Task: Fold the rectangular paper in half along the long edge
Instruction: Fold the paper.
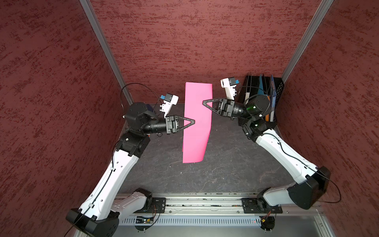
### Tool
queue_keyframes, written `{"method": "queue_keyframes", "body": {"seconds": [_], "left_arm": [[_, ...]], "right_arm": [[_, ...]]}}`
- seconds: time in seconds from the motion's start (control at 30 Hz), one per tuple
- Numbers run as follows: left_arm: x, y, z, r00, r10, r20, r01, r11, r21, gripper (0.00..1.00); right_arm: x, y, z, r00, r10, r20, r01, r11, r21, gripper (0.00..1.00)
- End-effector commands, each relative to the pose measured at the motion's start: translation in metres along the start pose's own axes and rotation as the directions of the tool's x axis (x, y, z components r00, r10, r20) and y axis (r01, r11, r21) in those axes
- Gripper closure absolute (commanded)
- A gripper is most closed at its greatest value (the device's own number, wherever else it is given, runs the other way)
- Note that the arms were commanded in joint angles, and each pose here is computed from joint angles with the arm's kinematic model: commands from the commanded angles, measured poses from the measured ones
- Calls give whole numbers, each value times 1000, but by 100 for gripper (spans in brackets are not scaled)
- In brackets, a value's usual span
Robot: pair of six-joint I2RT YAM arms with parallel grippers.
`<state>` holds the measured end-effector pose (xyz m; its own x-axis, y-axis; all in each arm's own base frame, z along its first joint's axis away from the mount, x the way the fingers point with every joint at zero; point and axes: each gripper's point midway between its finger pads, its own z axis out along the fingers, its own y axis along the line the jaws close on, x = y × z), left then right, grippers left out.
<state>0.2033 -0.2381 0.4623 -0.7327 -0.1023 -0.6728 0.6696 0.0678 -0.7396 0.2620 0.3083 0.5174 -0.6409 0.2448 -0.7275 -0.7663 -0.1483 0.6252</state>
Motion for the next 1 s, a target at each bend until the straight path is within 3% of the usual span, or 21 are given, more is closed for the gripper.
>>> {"method": "queue_keyframes", "body": {"seconds": [0.0, 0.17, 0.2, 0.23, 0.33, 0.47, 0.67, 0.87, 0.93, 0.97], "left_arm": [[8, -3, -2, 1000, 14, -17, -14, 1000, 6, 100], [10, 0, -2, 1000, 5, -18, -5, 1000, 1, 100], [10, 1, -1, 1000, 2, -20, -2, 1000, 1, 100], [11, 1, -1, 1000, 1, -19, -1, 1000, 3, 100], [12, 1, 0, 1000, -2, -24, 3, 1000, 6, 100], [13, 2, 1, 1000, -3, -27, 3, 1000, 6, 100], [14, 3, 1, 1000, -6, -27, 6, 1000, 2, 100], [14, 4, 1, 1000, -5, -26, 5, 1000, 1, 100], [14, 4, 1, 1000, -5, -26, 5, 1000, 1, 100], [14, 4, 1, 1000, -5, -25, 5, 1000, 0, 100]], "right_arm": [[-16, 12, -1, 997, -64, 40, 64, 998, -15, 100], [-21, 16, -1, 996, -75, 45, 76, 997, -20, 97], [-23, 16, 0, 996, -74, 44, 75, 997, -20, 80], [-25, 18, 1, 996, -79, 44, 80, 997, -22, 73], [-31, 24, 1, 994, -94, 52, 95, 995, -28, 67], [-34, 16, 5, 995, -86, 51, 88, 996, -34, 76], [-36, 17, 5, 994, -93, 59, 95, 995, -41, 100], [-39, 17, 1, 993, -97, 73, 99, 995, -28, 100], [-40, 15, 0, 993, -91, 76, 93, 995, -20, 74], [-41, 14, -1, 993, -88, 77, 90, 996, -15, 69]]}}
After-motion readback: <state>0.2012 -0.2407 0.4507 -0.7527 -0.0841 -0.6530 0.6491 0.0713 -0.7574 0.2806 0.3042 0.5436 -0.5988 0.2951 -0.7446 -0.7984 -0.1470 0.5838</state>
